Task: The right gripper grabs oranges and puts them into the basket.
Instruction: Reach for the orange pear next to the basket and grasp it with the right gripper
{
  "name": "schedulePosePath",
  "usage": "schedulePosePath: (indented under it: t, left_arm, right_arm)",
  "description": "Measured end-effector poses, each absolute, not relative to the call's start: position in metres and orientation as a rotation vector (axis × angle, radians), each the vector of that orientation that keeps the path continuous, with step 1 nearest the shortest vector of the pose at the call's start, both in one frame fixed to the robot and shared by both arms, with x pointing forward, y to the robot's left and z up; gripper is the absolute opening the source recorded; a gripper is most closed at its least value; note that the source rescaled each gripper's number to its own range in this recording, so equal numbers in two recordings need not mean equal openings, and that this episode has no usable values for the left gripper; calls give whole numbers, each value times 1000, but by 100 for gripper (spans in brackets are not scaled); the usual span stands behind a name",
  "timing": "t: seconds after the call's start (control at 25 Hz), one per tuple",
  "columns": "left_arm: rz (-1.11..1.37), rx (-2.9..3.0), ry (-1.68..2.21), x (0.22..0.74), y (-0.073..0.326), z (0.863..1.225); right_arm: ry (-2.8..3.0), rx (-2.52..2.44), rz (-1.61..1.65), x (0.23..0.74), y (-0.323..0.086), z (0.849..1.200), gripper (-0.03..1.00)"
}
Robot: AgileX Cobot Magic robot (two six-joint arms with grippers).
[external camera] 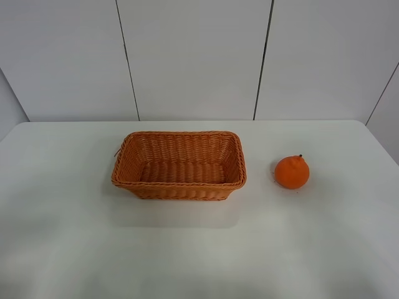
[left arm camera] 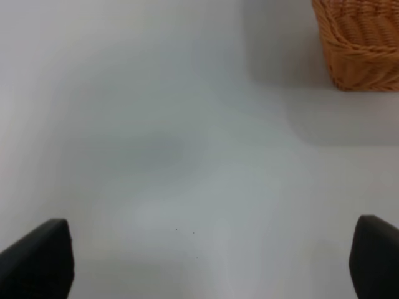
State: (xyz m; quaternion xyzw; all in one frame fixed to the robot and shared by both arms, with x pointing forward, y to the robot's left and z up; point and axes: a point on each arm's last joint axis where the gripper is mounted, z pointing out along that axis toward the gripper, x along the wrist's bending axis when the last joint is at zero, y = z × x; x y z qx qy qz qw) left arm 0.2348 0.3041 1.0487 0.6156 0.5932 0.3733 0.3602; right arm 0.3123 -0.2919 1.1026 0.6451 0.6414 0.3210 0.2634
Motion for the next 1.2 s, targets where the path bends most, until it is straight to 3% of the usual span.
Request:
schedulePosePath:
  t: [0.24, 0.64, 0.92, 1.2]
  left_arm:
    - [962, 1587, 1529, 235, 304, 1049]
    - [962, 1587, 1529, 235, 304, 1049]
    - [962, 1587, 1529, 235, 304, 1049]
    - [962, 1587, 1529, 235, 304, 1049]
  right_arm:
    - [1931, 1932, 700, 418, -286, 1103, 100]
    - [2243, 2095, 315, 574, -279, 1024, 100]
    - [2361, 1975, 266, 623, -247, 984, 100]
    - [2295, 1961, 275, 643, -248, 955, 100]
